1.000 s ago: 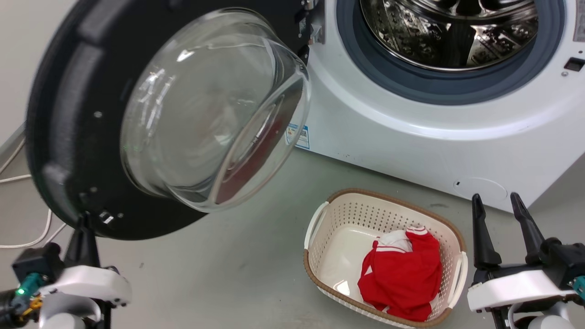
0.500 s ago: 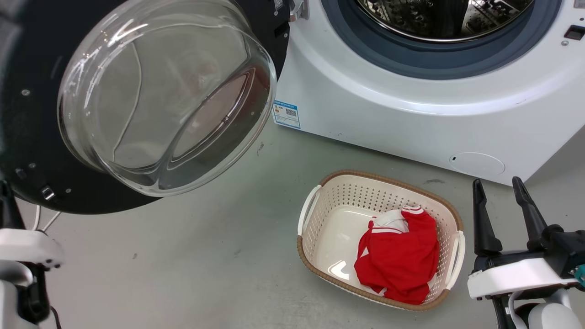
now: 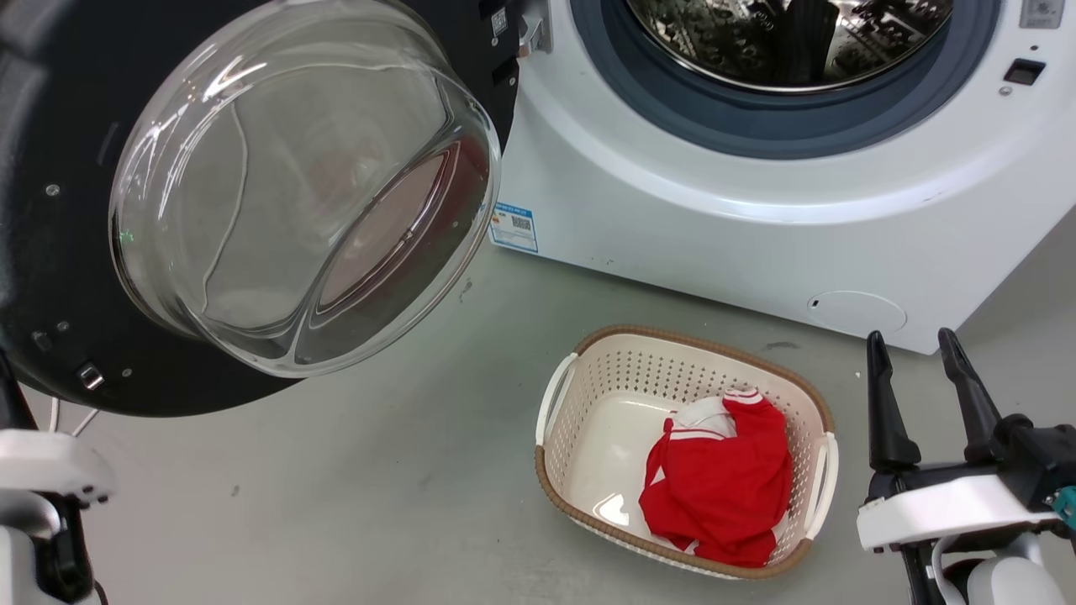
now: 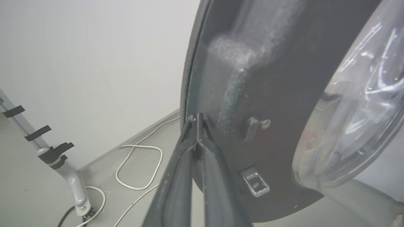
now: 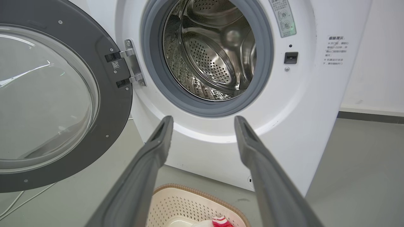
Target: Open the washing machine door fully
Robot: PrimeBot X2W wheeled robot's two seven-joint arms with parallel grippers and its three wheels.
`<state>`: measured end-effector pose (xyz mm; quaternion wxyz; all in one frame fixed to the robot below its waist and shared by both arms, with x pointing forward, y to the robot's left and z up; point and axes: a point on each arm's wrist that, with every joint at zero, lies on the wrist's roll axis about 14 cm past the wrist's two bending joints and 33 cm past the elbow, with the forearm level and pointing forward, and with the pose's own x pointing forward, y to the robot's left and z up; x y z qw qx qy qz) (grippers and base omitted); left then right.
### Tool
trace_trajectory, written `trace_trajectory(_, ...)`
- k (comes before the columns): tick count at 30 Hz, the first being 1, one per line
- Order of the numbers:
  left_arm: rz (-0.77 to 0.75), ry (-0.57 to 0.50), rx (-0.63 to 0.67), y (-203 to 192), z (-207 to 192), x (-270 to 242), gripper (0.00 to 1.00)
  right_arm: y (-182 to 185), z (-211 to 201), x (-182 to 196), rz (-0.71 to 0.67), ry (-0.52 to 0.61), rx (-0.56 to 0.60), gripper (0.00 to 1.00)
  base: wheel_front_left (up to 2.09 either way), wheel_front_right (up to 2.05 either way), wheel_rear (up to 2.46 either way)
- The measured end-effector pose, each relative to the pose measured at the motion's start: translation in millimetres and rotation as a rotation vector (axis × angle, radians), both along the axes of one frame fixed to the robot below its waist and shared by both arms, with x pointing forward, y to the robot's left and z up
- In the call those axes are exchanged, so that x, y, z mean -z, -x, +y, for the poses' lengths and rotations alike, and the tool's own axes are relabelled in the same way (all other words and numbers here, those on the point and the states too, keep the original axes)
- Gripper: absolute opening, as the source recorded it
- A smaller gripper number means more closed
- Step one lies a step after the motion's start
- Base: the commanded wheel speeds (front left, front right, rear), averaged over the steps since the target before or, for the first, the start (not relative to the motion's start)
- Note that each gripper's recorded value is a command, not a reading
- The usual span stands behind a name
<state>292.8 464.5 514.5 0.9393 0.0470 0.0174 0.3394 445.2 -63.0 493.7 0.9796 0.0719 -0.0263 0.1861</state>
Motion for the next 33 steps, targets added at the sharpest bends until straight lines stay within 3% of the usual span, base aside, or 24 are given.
trace_trajectory(9, -0.028, -0.023, 0.038, 28.0, -32.0, 2.4, 0.0, 19.3, -6.3, -9.9, -0.014, -0.012, 0.01, 1.0, 0.0, 0.0, 0.0)
trace_trajectory(19, -0.089, 0.064, 0.228, 23.9, -124.2, 17.2, 0.0, 42.9, -19.8, -21.5, -0.042, -0.003, 0.037, 1.0, 0.0, 0.0, 0.0)
trace_trajectory(20, -0.097, 0.072, 0.252, 20.0, -133.8, 16.8, 0.15, 44.4, -22.5, -22.2, -0.044, -0.001, 0.044, 1.0, 0.0, 0.0, 0.0)
trace_trajectory(21, -0.108, 0.08, 0.278, 14.9, -143.7, 15.4, 0.39, 45.4, -24.5, -23.0, -0.047, 0.001, 0.05, 1.0, 0.0, 0.0, 0.0)
trace_trajectory(22, -0.114, 0.085, 0.304, 10.2, -153.6, 14.7, 0.95, 46.5, -26.1, -23.7, -0.049, 0.003, 0.053, 1.0, 0.0, 0.0, 0.0)
trace_trajectory(23, -0.119, 0.093, 0.327, 5.9, -162.1, 14.5, 1.0, 47.4, -28.1, -24.4, -0.051, 0.003, 0.059, 1.0, 0.0, 0.0, 0.0)
trace_trajectory(33, -0.191, 0.074, 0.552, -39.4, -225.0, -11.5, 1.0, 57.4, -55.2, -36.6, -0.092, 0.044, 0.134, 1.0, 0.0, 0.0, 0.0)
